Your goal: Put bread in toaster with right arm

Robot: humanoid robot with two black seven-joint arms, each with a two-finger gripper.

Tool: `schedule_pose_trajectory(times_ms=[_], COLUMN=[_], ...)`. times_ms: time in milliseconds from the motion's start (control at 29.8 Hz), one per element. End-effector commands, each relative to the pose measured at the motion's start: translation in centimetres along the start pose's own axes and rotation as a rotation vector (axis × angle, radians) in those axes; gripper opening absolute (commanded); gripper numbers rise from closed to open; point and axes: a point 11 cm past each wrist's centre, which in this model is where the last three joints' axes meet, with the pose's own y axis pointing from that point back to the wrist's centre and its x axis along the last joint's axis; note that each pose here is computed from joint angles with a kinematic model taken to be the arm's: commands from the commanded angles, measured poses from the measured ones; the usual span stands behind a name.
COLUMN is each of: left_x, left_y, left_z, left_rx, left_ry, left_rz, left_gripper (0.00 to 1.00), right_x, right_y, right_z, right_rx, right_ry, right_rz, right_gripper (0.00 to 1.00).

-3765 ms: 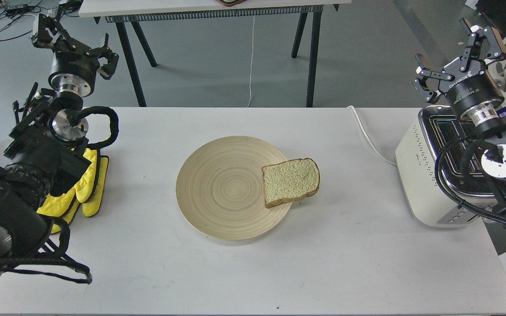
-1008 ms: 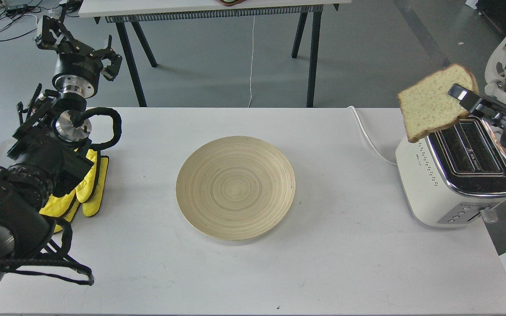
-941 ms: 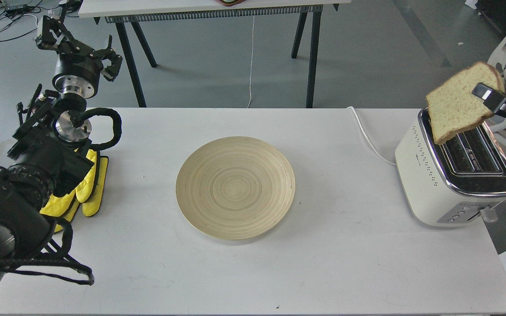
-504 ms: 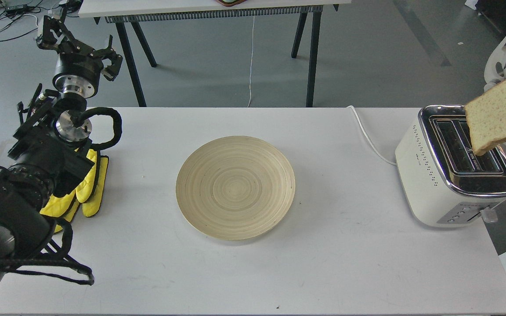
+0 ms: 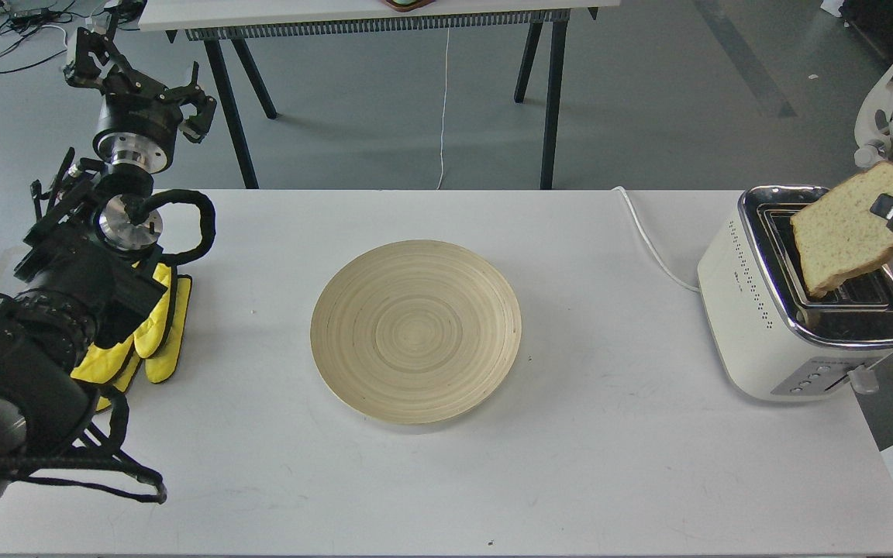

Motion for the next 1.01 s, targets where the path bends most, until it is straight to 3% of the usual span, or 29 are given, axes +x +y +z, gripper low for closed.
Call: schedule_pose_trajectory(times_ms=[0,34,168,202,370,706,975], left_x=[0.0,0.0,0.1,0.0,0.0,0.0,0.1], left_y=[0.0,0.0,0.0,0.0,0.0,0.0,0.0], left_z=[0.0,0.0,0.0,0.0,0.1,0.1,0.0], left_rx=[0.000,0.000,-0.001,0.000,-0.001,-0.001,0.000], left_ry=[0.001,0.001,-0.001,0.001,0.000,-0.002,-0.002], left_rz=[0.000,0.000,0.002,0.000,0.001,0.000,0.002], left_gripper=[1.00,1.00,1.00,1.00,1.00,1.00,1.00], right_x=[-1.6,-1.9,-1.8,-1.5,1.5,4.8,2.9], right_y=[-0.6,-0.7,-1.1,-1.2,-2.5,-7.2,-13.6], right_z=[-0.3,-0.4,-1.2,-1.5,-4.3,-11.8,-15.5], right_rx=[0.011,0.015,0.041,0.050,0.135,0.353,0.410], right_ry=[-0.010,-0.012,-0.025,-0.026,-0.068,-0.641,-1.051], right_rz=[-0.037,-0.043,-0.035,-0.024,0.084,0.211,0.224], right_gripper=[0.17,0.27,0.90,0.97,0.97,0.99,0.99])
